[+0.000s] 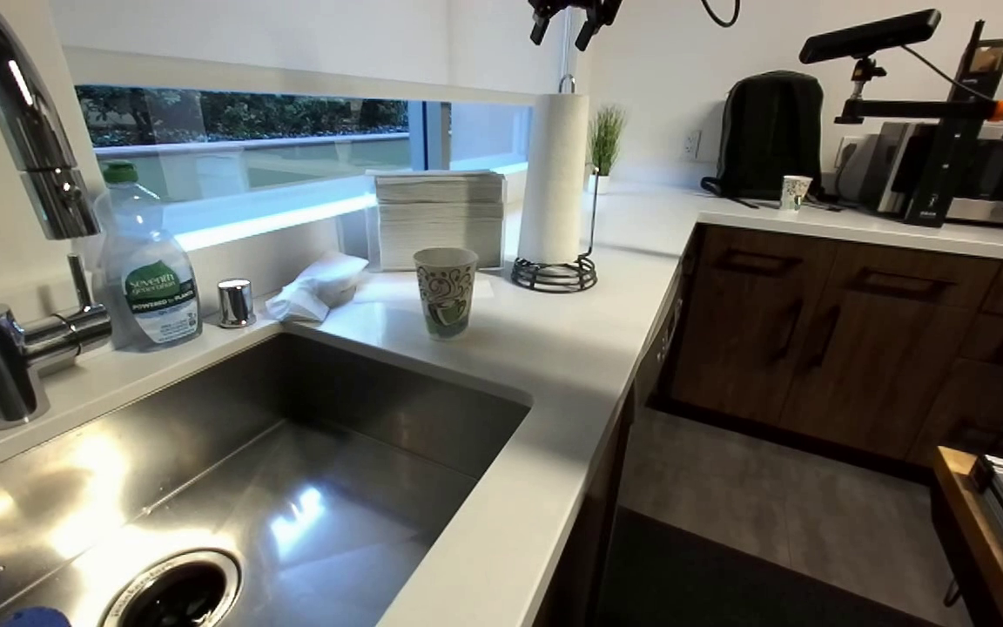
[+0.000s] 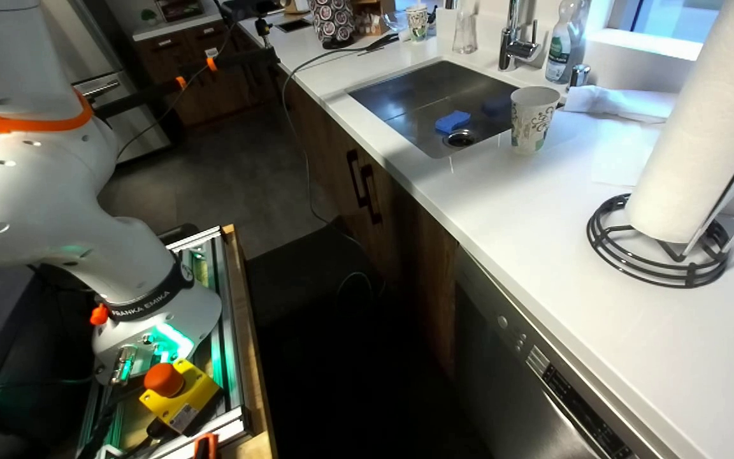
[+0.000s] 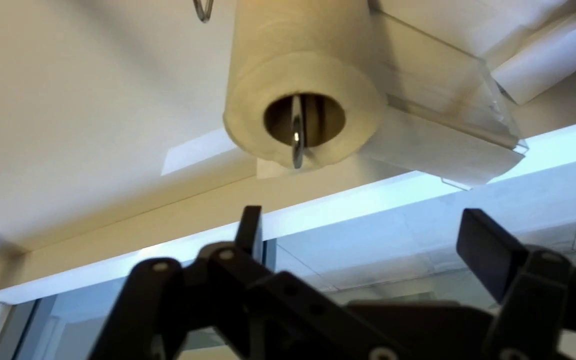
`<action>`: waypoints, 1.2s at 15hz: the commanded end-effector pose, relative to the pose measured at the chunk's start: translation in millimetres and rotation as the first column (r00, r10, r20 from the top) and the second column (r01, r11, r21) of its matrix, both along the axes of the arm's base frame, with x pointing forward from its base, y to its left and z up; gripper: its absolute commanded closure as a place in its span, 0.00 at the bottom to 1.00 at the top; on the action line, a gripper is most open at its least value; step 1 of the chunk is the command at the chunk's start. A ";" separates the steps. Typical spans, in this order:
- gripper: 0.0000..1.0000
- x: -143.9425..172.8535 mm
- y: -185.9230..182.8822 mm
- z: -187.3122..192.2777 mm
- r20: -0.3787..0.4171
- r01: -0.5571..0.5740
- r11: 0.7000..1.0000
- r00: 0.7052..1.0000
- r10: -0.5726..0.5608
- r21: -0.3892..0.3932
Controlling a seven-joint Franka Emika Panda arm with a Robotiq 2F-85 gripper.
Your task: Rotate the silver stand.
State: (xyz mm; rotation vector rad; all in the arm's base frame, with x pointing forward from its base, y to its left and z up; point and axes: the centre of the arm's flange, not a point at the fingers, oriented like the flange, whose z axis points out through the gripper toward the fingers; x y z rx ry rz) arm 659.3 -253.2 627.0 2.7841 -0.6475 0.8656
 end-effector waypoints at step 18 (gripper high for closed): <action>0.75 9.9 -24.9 -24.4 -0.149 0.051 0.998 0.987 -0.055 -0.033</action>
